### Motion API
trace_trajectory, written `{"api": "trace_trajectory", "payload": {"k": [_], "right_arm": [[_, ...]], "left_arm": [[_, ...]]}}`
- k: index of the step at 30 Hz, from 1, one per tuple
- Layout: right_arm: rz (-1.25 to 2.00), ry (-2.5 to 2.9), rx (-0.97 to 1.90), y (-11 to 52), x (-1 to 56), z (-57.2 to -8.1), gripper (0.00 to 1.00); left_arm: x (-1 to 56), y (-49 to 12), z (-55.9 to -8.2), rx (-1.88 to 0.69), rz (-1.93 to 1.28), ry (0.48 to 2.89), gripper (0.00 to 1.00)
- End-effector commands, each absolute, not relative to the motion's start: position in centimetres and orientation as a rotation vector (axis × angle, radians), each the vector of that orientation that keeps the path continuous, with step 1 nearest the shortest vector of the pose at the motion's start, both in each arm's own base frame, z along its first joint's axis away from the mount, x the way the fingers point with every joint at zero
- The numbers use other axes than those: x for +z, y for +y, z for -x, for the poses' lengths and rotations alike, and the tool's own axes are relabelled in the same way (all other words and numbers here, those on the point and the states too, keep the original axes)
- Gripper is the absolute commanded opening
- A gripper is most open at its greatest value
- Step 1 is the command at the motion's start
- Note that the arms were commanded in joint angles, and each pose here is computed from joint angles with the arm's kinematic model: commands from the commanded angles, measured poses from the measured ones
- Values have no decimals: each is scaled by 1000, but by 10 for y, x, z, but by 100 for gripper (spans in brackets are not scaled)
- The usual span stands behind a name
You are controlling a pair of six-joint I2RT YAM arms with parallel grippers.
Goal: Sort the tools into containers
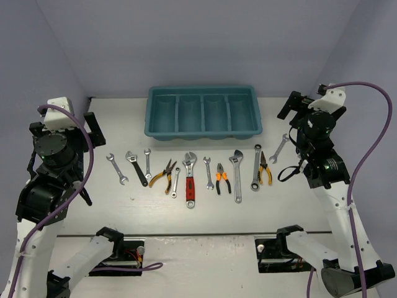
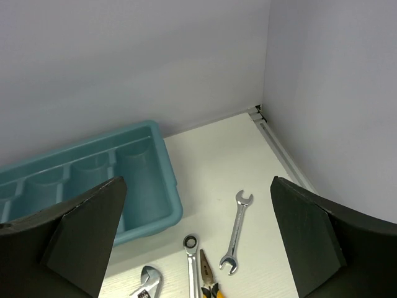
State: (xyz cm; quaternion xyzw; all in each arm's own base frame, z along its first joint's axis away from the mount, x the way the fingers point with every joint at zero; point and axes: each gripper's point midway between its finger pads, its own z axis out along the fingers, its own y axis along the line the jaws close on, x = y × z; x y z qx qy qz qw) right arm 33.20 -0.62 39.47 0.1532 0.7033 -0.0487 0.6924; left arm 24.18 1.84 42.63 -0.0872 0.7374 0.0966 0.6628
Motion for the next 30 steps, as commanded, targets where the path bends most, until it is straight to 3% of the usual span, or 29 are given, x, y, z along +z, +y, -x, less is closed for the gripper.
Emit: {"api": "trace_trajectory", "payload": {"k": [1,11,22,24,26,30], "right_arm": [[-463,1482,-137,-22,407,-335,100],[-520,1616,-233,-30,364,-359,100],[-750,1926,-236,-65,247,-419,100],[-747,1962,-254,-65,233,-426,95],[-751,2009,-268,-66,215,-434,84],[-806,2129,-298,-84,166,-442,77]], "left_arm": [[437,16,-246,192,211,1629,86],[405,3,-252,161,145,1732,86],[358,-2,-248,176,93,1866,86],[354,-3,-246,160,93,1871,86],[352,-5,-244,144,88,1873,86],[346,-7,-239,128,81,1884,86]]}}
